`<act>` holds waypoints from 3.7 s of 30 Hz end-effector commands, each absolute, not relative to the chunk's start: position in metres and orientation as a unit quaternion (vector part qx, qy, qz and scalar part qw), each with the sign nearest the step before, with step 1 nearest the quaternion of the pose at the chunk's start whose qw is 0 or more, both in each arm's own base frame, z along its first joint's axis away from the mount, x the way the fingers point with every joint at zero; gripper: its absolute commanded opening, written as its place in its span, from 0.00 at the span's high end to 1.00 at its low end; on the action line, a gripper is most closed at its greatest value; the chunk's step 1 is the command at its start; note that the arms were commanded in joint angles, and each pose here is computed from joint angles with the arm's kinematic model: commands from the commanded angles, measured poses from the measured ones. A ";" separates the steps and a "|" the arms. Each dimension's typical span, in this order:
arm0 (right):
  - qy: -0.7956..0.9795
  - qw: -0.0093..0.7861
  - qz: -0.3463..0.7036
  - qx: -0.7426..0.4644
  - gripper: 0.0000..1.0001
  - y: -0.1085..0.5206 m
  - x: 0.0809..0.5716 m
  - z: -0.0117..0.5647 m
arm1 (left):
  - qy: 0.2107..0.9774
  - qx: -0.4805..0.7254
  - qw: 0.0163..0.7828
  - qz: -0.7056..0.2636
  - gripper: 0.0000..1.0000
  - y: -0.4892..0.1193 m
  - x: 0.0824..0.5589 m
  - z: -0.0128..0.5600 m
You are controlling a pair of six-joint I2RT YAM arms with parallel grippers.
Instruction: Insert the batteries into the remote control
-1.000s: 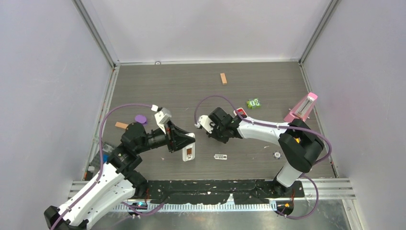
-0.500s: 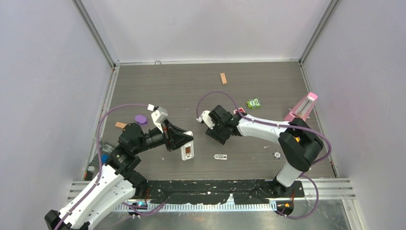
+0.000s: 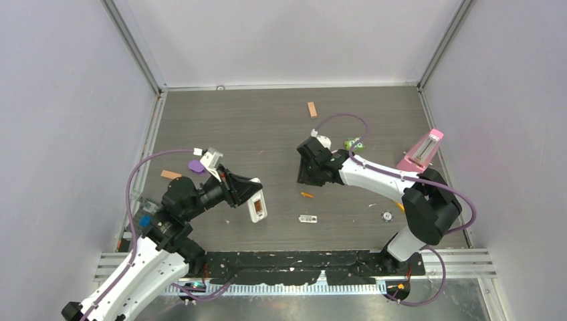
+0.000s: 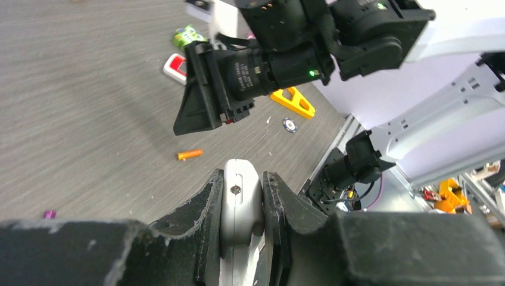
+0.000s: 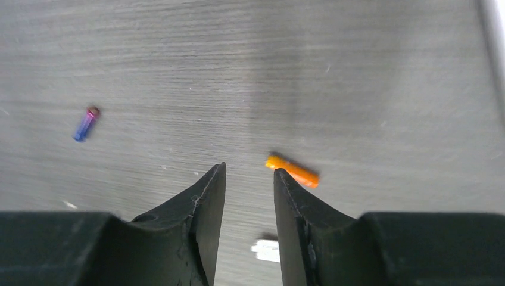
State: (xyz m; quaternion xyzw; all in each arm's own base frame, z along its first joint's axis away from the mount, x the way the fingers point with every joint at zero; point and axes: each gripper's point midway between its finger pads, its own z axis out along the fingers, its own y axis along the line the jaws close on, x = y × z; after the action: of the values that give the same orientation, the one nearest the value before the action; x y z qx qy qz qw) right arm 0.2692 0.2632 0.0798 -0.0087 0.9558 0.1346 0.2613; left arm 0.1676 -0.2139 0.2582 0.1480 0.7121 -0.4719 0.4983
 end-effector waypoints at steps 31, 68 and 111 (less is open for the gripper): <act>0.834 0.118 0.028 0.538 0.61 0.227 0.244 0.007 | 0.769 0.059 0.489 -0.407 1.00 -0.186 0.205 0.243; 0.688 0.551 0.415 -0.226 0.95 0.316 0.182 0.289 | 0.729 0.044 0.367 -0.576 1.00 -0.237 0.192 0.262; 0.741 0.492 0.361 -0.281 0.95 0.358 0.137 0.217 | 0.731 -0.013 0.332 -0.596 1.00 -0.234 0.197 0.258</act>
State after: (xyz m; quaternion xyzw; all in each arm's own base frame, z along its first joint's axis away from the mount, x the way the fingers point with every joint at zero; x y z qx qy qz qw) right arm 0.1372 0.3598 0.2266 -0.2888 0.7327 0.3678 0.4944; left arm 0.1964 -0.2345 0.2374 -0.0181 0.7512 -0.5781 0.3180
